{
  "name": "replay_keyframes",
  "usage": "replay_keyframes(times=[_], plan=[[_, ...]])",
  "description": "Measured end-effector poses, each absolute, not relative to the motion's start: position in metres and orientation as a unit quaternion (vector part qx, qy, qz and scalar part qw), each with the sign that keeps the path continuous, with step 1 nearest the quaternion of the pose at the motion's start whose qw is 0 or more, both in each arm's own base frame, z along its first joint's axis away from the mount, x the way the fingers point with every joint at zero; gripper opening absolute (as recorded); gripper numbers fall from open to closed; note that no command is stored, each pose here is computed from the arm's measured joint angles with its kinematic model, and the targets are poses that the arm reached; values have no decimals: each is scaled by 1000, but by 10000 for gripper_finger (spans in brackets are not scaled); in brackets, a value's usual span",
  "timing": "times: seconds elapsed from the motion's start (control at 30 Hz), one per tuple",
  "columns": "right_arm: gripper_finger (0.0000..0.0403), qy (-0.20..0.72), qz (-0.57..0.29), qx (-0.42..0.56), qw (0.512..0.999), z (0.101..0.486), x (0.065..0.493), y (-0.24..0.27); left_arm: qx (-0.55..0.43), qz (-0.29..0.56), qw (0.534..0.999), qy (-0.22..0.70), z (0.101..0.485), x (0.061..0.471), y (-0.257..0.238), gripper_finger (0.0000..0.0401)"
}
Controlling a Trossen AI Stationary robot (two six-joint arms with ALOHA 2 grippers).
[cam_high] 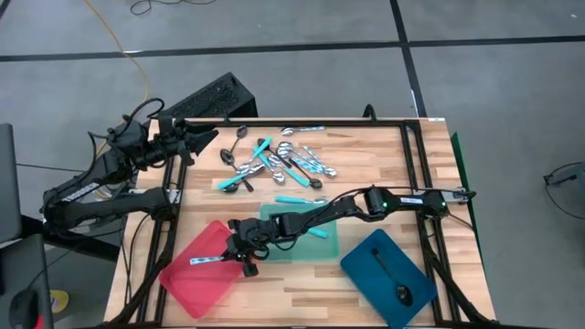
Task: Sort silverware by color (type)
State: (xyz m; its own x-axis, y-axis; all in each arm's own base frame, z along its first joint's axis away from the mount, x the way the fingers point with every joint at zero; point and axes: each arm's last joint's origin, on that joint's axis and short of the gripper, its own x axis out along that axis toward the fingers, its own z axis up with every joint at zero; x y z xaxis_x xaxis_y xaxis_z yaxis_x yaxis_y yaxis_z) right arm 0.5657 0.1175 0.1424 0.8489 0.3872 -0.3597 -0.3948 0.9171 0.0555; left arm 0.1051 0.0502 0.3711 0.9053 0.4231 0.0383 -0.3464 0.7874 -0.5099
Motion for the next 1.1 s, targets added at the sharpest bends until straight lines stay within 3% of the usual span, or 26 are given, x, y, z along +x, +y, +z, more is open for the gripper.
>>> replay_keyframes(times=[1.1], plan=[[74,204,202,-24,957,139,564,118,-257,231,936,-62,367,105,51,196]])
